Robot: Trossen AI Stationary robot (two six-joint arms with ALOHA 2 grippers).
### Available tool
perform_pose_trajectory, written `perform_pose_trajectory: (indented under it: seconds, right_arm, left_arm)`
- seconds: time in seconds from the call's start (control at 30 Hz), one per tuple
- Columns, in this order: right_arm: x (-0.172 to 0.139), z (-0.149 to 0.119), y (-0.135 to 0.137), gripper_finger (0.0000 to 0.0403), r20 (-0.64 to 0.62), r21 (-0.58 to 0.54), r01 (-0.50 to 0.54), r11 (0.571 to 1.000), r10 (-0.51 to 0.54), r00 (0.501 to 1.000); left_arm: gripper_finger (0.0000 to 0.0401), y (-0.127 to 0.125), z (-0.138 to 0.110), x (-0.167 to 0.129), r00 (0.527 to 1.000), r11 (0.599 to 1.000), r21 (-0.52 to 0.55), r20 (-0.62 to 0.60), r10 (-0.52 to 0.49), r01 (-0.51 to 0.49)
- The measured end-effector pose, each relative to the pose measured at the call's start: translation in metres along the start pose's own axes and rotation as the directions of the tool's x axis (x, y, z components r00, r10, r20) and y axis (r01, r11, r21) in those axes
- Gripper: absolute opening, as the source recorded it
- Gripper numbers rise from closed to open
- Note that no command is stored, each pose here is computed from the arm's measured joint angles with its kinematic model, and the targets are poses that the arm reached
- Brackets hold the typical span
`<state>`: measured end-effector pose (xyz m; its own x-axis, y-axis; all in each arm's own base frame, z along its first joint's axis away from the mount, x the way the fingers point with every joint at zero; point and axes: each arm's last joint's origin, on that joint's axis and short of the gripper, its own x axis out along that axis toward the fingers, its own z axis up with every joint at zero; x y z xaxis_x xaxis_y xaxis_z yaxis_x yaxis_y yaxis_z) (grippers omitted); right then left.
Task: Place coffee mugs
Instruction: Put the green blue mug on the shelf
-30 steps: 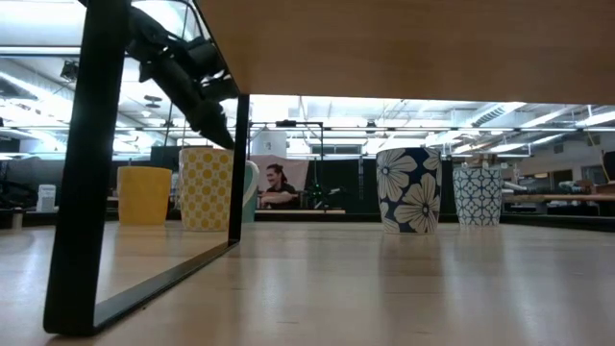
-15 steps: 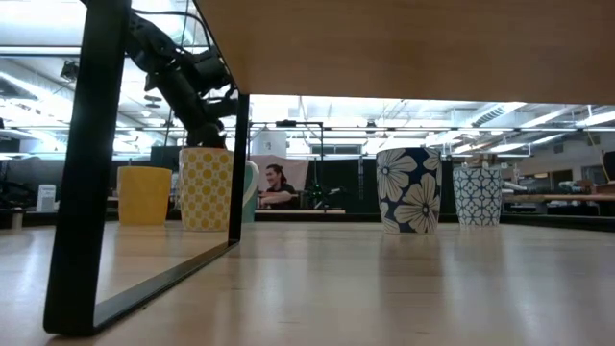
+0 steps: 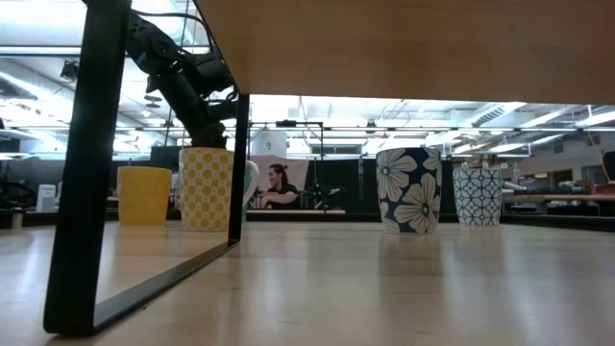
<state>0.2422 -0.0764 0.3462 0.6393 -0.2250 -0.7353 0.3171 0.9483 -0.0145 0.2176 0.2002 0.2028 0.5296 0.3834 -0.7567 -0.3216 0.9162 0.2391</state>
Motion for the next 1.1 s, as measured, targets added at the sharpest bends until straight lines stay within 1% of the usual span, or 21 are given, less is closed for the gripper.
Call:
perform_pose_trajectory:
  seconds: [0.1, 0.17, 0.3, 0.37, 0.43, 0.53, 0.63, 0.73, 0.9, 1.1]
  right_arm:
    - [0.000, 0.000, 0.000, 0.0115, 0.000, 0.000, 0.000, 1.000, 0.000, 1.000]
    - [0.000, 0.000, 0.000, 0.0115, 0.000, 0.000, 0.000, 1.000, 0.000, 1.000]
    - [0.000, 0.000, 0.000, 0.0115, 0.000, 0.000, 0.000, 1.000, 0.000, 1.000]
    - [0.000, 0.000, 0.000, 0.0115, 0.000, 0.000, 0.000, 1.000, 0.000, 1.000]
    - [0.000, 0.000, 0.000, 0.0115, 0.000, 0.000, 0.000, 1.000, 0.000, 1.000]
    - [0.000, 0.000, 0.000, 0.0115, 0.000, 0.000, 0.000, 1.000, 0.000, 1.000]
    - [0.000, 0.000, 0.000, 0.0115, 0.000, 0.000, 0.000, 1.000, 0.000, 1.000]
    - [0.000, 0.000, 0.000, 0.0115, 0.000, 0.000, 0.000, 1.000, 0.000, 1.000]
    - [0.000, 0.000, 0.000, 0.0115, 0.000, 0.000, 0.000, 1.000, 0.000, 1.000]
    - [0.000, 0.000, 0.000, 0.0115, 0.000, 0.000, 0.000, 1.000, 0.000, 1.000]
  left_arm:
    - [0.0030, -0.001, 0.001, 0.000, 1.000, 0.998, -0.068, 0.007, 0.008, -0.007]
    - [0.0030, -0.001, 0.003, 0.000, 1.000, 0.991, -0.132, 0.015, 0.012, -0.010]
    - [0.0030, -0.005, 0.006, 0.001, 0.999, 0.962, -0.272, 0.014, 0.040, -0.035]
    - [0.0030, -0.008, 0.008, 0.000, 0.999, 0.929, -0.367, 0.013, 0.052, -0.043]
    - [0.0030, -0.011, 0.010, 0.000, 0.998, 0.887, -0.460, 0.016, 0.054, -0.040]
    - [0.0033, -0.016, 0.013, 0.000, 0.999, 0.837, -0.547, 0.023, 0.048, -0.028]
    - [0.0035, -0.022, 0.015, 0.000, 0.999, 0.803, -0.595, 0.025, 0.039, -0.017]
    - [0.0036, -0.028, 0.018, 0.000, 0.999, 0.778, -0.628, 0.028, 0.031, -0.006]
    - [0.0038, -0.036, 0.022, 0.001, 0.998, 0.786, -0.618, 0.042, 0.043, -0.008]
    - [0.0053, -0.035, 0.025, 0.002, 0.995, 0.778, -0.628, 0.088, 0.049, 0.017]
